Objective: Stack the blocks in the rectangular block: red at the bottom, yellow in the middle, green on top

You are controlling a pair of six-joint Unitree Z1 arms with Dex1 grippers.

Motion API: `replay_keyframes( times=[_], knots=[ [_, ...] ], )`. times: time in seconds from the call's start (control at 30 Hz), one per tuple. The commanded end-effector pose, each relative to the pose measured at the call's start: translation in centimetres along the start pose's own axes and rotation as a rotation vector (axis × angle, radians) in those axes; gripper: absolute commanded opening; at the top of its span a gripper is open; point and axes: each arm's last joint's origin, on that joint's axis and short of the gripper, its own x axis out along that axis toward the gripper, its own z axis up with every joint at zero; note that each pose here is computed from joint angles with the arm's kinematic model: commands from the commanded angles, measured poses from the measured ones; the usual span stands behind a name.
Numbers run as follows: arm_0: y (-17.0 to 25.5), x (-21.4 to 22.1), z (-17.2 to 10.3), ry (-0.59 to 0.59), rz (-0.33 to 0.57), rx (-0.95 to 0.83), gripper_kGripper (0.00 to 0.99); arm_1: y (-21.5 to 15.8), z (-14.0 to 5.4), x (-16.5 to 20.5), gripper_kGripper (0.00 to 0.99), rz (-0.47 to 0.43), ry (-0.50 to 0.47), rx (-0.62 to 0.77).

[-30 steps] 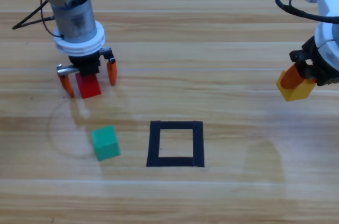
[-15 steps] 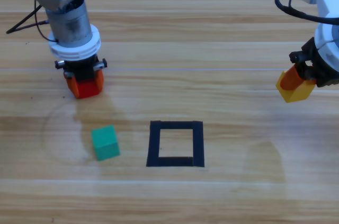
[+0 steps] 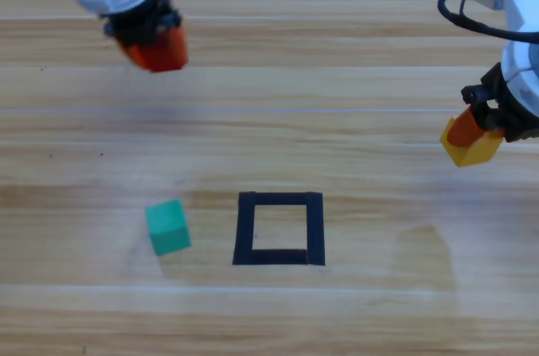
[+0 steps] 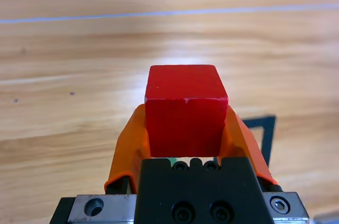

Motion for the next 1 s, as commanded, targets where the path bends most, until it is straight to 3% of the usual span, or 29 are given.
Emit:
replay_keyframes(
  times=[0.03,0.27,0.63,1.0],
  knots=[
    [-5.6,0.0,-4.8,0.057,-0.027,0.228,0.000,-0.3,-1.3,-0.4,0.026,-0.004,0.030,-0.005],
    [-10.8,2.3,-9.8,0.122,-0.012,0.426,0.000,-0.2,-1.2,-0.5,0.026,-0.001,0.028,-0.006],
    [-12.7,5.4,-12.7,0.186,0.121,0.135,0.000,-0.3,-1.3,-0.4,0.026,-0.001,0.029,-0.005],
    [-15.0,6.6,-15.0,0.212,0.200,0.016,0.000,-0.3,-1.4,-0.3,0.026,-0.003,0.034,-0.005]
  ],
)
